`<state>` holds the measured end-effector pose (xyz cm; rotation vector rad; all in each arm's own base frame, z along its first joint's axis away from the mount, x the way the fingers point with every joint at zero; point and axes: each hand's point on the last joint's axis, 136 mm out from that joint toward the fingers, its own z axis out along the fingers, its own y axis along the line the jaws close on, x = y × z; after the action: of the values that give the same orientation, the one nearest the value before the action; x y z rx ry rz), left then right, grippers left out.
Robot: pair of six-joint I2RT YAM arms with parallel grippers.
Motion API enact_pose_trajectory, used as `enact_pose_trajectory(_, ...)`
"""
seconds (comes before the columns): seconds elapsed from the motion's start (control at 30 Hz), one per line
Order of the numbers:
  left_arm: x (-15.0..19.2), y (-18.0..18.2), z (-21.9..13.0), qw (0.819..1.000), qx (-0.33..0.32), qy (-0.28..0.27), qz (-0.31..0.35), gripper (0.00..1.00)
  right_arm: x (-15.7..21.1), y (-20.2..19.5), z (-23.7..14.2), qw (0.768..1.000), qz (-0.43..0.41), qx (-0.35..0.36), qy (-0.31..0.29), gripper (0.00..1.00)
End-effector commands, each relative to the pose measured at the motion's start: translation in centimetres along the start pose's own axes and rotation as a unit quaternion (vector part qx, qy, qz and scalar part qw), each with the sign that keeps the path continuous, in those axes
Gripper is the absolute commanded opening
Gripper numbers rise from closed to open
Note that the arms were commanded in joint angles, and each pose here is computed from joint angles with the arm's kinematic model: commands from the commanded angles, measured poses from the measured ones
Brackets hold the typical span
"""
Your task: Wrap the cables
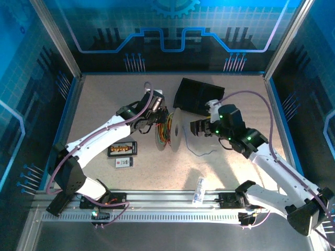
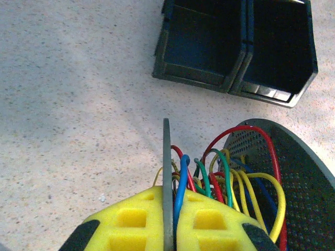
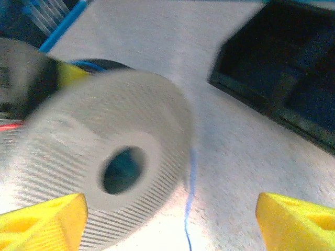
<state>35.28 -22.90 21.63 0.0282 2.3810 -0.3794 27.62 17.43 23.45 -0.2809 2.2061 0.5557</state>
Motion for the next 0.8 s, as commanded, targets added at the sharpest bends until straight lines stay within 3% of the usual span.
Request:
enact_pose_trajectory(0.0, -3.0, 0.0, -3.5, 0.997, 0.045, -0.052, -0.016, 0.00, 2.5, -3.4, 0.3, 0.995, 0.096, 0.024, 0.006, 1.00)
enact_pose_trajectory(0.13, -3.5, 2.8, -5.0, 0.996, 0.044, -0.060, -0.043, 0.00, 4.5, -6.4, -0.6, 0.985, 0.163, 0.054, -0.014, 1.00)
enact_pose_trajectory(0.27, -4.0, 4.7, -6.6, 0.993, 0.071, -0.057, -0.079, 0.00, 5.7, -7.1, -0.9, 0.987, 0.149, 0.028, -0.049, 1.00)
enact_pose_trajectory(0.33, -4.3, 5.4, -7.1, 0.991, 0.081, -0.052, -0.091, 0.00, 5.8, -5.9, -1.0, 0.991, 0.117, -0.027, -0.066, 0.99)
enact_pose_trajectory(0.57, -4.7, 6.5, -8.0, 0.984, 0.110, -0.030, -0.134, 0.00, 6.4, -3.6, -1.0, 0.971, 0.127, -0.159, -0.123, 0.84)
enact_pose_trajectory(0.77, -4.4, 6.2, -8.0, 0.981, 0.117, -0.015, -0.152, 0.00, 5.8, -2.2, -0.7, 0.954, 0.151, -0.224, -0.131, 0.76)
